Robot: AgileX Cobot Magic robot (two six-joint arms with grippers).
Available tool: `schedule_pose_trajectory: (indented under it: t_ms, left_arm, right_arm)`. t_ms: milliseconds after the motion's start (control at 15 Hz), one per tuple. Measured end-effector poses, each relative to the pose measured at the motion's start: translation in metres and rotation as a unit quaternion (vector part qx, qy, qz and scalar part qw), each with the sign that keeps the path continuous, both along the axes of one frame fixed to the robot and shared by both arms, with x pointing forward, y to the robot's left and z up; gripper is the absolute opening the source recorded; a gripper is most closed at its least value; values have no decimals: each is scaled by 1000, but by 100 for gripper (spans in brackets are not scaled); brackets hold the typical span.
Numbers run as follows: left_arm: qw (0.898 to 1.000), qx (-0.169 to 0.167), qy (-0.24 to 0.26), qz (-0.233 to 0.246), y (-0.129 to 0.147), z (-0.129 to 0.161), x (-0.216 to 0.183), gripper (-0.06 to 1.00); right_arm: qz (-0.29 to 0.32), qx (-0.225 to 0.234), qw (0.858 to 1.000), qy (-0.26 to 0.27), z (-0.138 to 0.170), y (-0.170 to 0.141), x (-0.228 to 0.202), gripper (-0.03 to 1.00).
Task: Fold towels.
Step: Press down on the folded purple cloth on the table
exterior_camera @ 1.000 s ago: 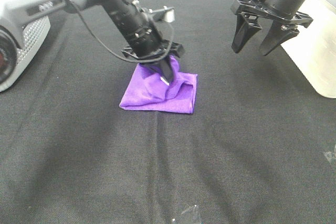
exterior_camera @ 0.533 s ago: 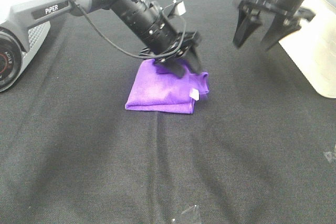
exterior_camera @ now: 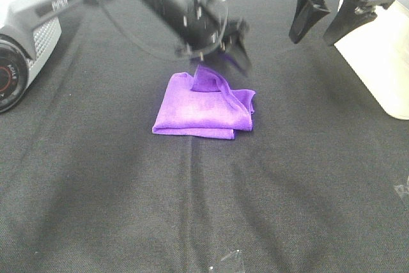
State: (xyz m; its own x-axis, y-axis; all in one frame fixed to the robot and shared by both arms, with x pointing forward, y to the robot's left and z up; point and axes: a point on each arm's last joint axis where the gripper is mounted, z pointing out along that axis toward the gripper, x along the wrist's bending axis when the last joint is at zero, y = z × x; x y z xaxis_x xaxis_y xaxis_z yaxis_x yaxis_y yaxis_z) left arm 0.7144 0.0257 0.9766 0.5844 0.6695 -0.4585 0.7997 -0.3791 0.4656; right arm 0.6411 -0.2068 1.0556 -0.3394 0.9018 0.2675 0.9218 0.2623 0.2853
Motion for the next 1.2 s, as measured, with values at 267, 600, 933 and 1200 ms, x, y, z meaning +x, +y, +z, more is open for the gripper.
schedule_pose_trajectory:
  t_ms: [267,600,933,1200]
  left_arm:
    - [990,80,-73,91,51,38,22,52]
    - [963,140,-75,217,134,67,35,57]
    - [946,194,-85,246,175,78,33,67]
    - [951,181,-82,237,172,78,33,67]
  right_arm:
    - [80,-3,996,-30,1,2,0,67]
    - [215,104,965,-109,-1,34,5,67]
    - [292,53,939,-175,-81,97,30,67]
    - [303,60,926,-217,-112,103,44,67]
